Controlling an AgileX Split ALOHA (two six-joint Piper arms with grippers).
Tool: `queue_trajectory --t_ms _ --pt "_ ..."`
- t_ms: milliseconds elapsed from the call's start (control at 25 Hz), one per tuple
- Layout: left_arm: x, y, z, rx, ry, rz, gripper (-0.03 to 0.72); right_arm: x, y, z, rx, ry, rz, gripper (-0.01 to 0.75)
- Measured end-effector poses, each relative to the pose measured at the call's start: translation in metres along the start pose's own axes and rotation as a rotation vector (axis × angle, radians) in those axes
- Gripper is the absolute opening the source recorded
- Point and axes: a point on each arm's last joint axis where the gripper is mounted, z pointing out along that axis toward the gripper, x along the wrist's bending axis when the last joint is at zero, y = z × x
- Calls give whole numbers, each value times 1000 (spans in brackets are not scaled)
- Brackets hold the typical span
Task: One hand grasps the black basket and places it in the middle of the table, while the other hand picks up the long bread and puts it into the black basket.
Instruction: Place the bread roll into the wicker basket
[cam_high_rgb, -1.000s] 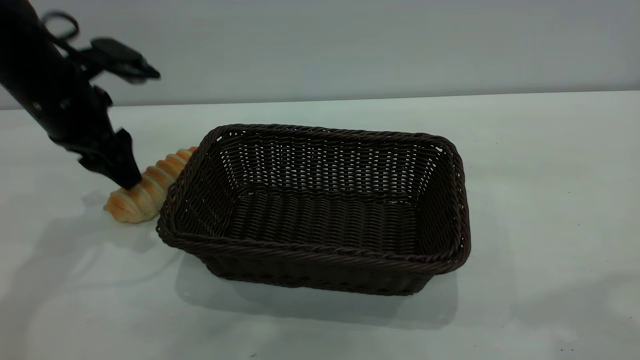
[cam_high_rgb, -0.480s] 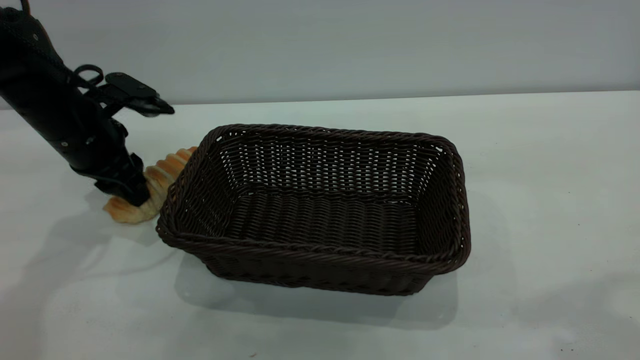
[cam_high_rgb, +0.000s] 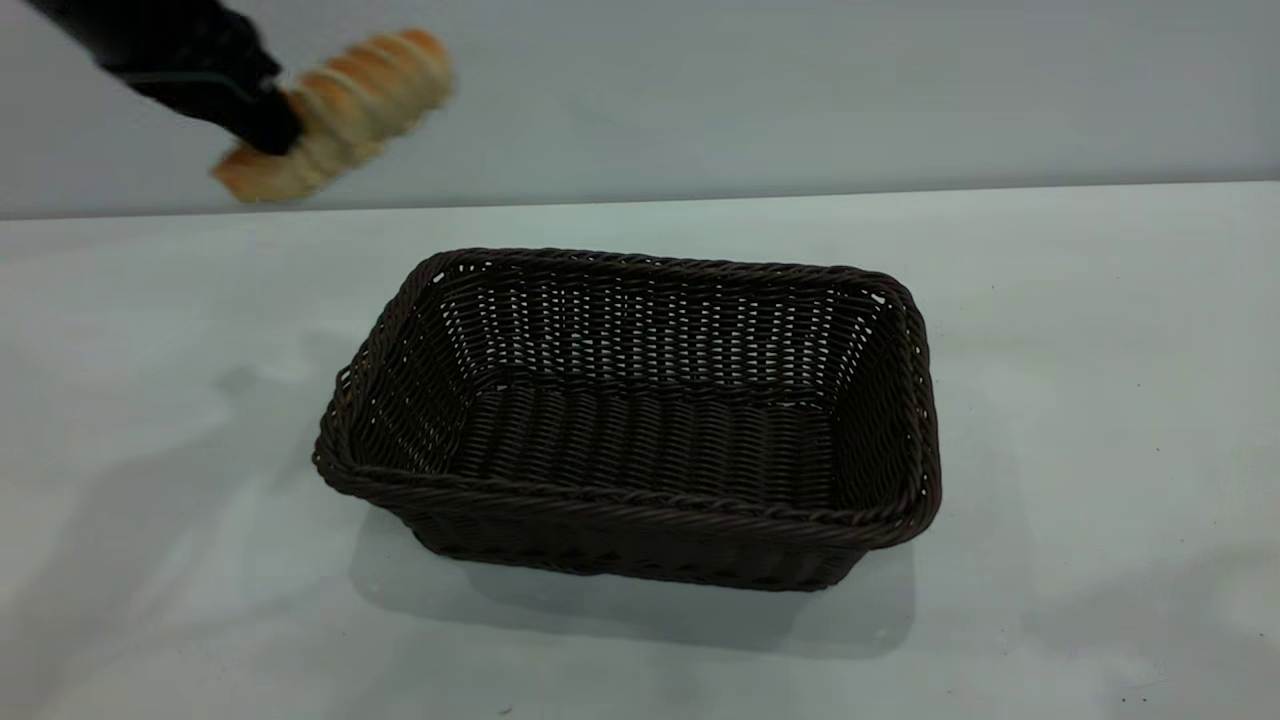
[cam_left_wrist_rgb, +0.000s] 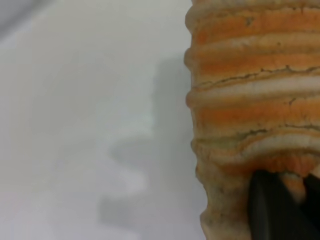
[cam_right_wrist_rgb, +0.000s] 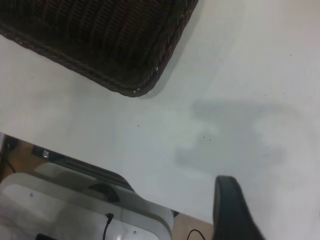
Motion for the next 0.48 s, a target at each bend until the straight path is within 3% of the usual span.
queue_trajectory --t_ms 240,360,480 --pt "-67 9 20 87 -288 150 63 0 0 0 0 0 0 439" --pt "-91 9 41 127 -362 196 63 0 0 0 0 0 0 439" --pt "-102 5 62 156 -377 215 73 0 0 0 0 0 0 439"
